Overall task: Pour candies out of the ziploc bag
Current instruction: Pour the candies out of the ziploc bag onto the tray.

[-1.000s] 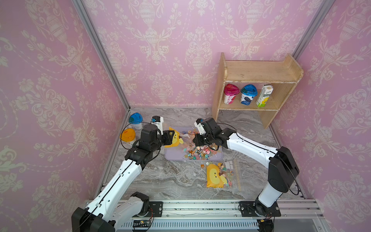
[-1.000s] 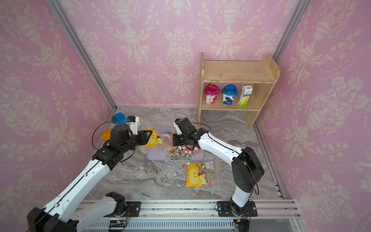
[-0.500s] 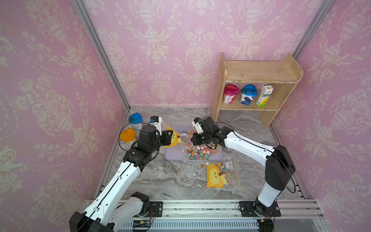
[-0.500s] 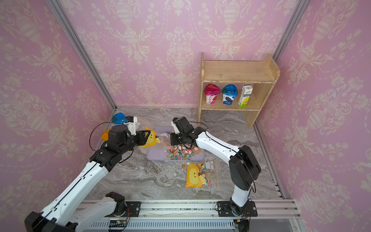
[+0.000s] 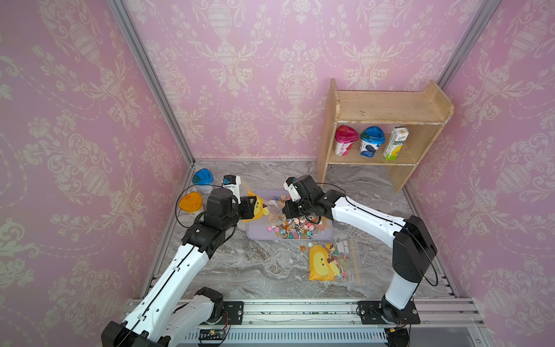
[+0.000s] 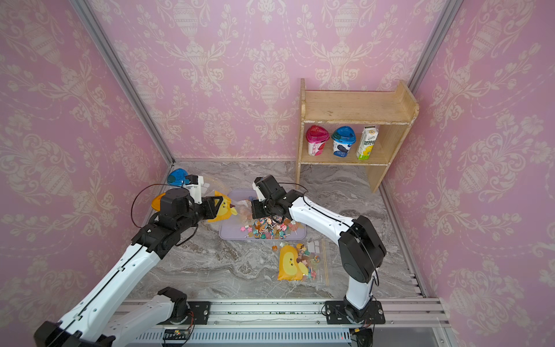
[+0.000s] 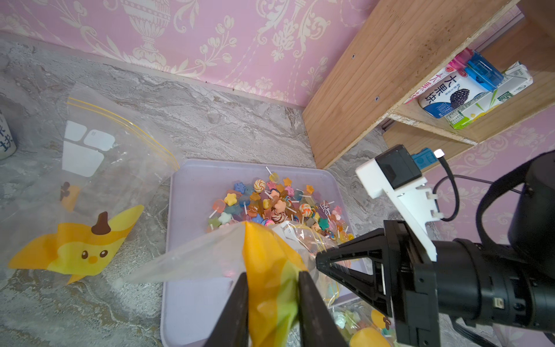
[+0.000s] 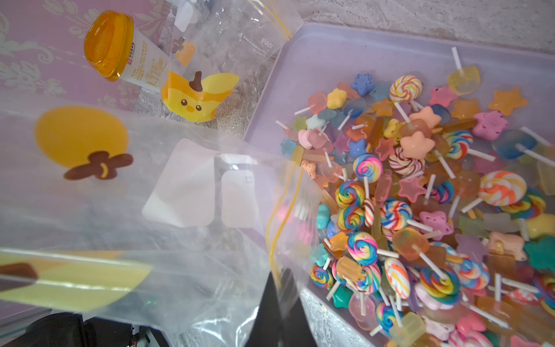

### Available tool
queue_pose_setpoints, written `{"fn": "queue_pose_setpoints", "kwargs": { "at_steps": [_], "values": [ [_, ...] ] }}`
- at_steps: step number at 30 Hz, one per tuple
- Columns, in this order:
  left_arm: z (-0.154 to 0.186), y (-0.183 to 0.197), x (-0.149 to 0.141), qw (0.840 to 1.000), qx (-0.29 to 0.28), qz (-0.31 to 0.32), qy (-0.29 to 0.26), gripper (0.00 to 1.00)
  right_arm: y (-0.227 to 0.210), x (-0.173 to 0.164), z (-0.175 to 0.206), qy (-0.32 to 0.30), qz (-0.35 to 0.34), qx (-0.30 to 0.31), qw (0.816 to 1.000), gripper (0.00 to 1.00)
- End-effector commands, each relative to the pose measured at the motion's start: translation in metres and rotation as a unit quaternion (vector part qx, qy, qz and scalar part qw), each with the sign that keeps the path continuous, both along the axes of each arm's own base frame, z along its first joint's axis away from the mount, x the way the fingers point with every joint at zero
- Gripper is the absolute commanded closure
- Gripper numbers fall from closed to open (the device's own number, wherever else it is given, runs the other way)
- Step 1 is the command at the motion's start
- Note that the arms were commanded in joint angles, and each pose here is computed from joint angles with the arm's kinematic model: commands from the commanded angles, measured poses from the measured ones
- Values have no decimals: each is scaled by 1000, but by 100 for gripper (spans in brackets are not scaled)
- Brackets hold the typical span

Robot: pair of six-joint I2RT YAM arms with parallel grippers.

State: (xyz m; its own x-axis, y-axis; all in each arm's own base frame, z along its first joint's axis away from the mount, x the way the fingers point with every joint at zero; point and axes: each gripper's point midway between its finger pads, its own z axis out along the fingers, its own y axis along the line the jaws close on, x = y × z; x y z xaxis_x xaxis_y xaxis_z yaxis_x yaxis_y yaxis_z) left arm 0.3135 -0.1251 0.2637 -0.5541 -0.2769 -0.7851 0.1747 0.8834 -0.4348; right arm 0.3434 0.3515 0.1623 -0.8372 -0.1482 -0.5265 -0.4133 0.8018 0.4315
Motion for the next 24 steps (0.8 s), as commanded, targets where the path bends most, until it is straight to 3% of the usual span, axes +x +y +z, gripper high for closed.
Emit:
{"fn": "queue_pose_setpoints", "kwargs": {
  "at_steps": [1, 4, 13, 19, 24],
  "values": [
    [35, 16, 4, 998, 10, 28, -53, 100, -10, 1, -11, 16, -14, -37, 999, 99],
    [38, 16, 5, 998, 9, 30, -56, 100, -8, 2, -15, 20, -14, -37, 999, 99],
    [3, 20, -8, 999, 5, 34, -17, 99, -6, 0, -18, 20, -11, -43, 999, 99],
    [-7, 17, -6, 999, 1, 32, -2, 89, 5, -1, -21, 33, 0, -30, 999, 99],
    [-21, 12, -4, 1000, -11, 26, 8, 65, 5, -2, -15, 26, -1, -26, 999, 100]
  ]
}}
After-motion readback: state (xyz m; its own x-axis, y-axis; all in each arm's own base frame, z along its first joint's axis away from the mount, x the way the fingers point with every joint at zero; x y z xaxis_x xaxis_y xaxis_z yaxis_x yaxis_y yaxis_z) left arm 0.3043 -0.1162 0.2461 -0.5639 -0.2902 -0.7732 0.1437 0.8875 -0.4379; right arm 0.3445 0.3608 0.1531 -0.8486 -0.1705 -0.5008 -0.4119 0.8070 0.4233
